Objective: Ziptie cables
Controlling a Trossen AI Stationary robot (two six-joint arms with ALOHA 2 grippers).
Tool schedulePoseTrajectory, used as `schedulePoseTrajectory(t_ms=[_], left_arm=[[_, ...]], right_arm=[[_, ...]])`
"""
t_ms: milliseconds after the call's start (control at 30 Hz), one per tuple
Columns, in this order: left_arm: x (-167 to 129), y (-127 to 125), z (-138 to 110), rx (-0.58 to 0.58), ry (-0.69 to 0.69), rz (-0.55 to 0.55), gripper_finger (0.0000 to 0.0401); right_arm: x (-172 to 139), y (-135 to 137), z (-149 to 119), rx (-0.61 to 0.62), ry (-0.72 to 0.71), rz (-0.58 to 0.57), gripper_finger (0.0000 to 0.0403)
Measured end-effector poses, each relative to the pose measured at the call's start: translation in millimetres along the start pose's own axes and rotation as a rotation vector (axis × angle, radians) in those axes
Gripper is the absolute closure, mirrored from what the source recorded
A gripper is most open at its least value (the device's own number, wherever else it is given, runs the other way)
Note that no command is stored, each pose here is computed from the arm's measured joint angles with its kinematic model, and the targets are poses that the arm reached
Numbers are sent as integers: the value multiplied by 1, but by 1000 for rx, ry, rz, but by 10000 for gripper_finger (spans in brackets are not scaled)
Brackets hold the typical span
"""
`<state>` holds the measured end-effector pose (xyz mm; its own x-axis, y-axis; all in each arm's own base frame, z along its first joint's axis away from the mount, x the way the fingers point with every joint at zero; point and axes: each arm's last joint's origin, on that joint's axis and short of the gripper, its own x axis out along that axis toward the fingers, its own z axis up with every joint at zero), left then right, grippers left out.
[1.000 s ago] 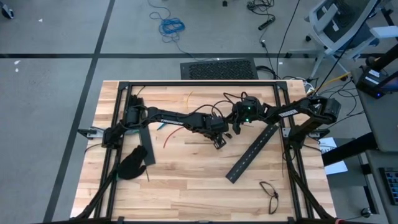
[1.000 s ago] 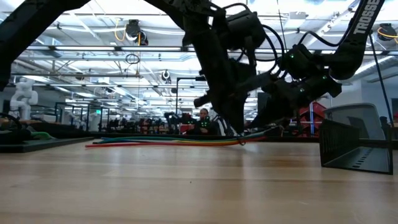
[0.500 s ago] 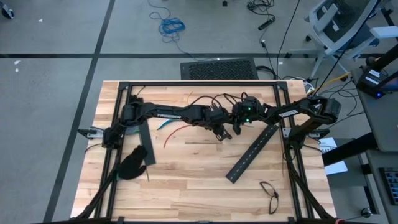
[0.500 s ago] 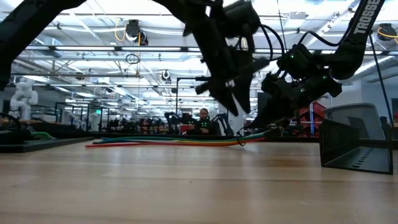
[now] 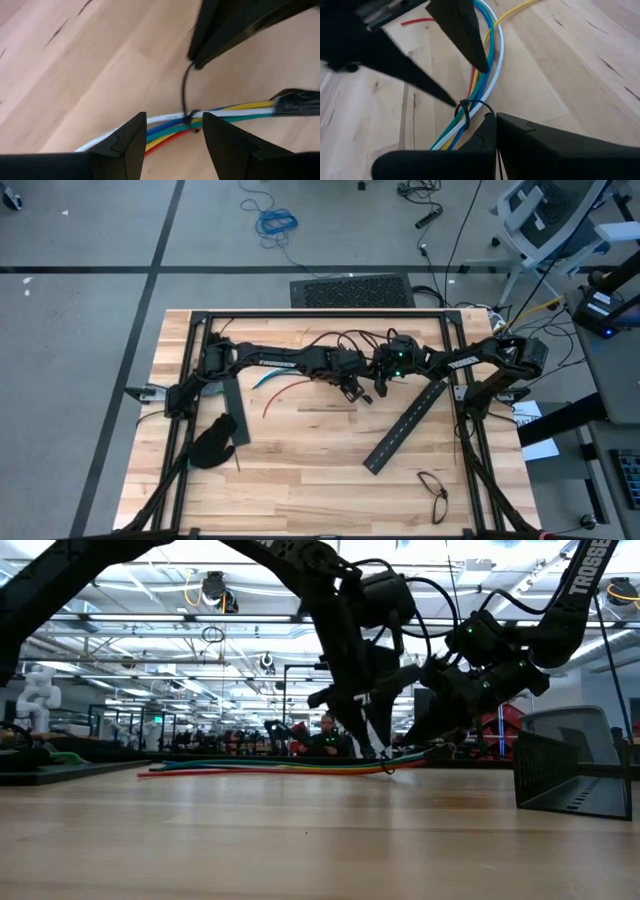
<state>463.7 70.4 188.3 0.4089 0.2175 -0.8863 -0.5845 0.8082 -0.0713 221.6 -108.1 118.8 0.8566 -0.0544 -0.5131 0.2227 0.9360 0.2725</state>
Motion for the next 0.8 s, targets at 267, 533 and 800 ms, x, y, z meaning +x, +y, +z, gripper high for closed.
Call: schedulePoseTrajectory(t_ms=[267, 533, 800], left_arm=[[-1, 4, -7, 47, 30, 119, 211], [1, 9, 2, 23, -36, 124, 211], [6, 11, 2, 22, -33, 141, 211]], right_arm=[[0, -1, -1, 8, 13, -3, 403], [0, -1, -3, 20, 33, -5, 403], [0, -1, -5, 29, 55, -3, 403]])
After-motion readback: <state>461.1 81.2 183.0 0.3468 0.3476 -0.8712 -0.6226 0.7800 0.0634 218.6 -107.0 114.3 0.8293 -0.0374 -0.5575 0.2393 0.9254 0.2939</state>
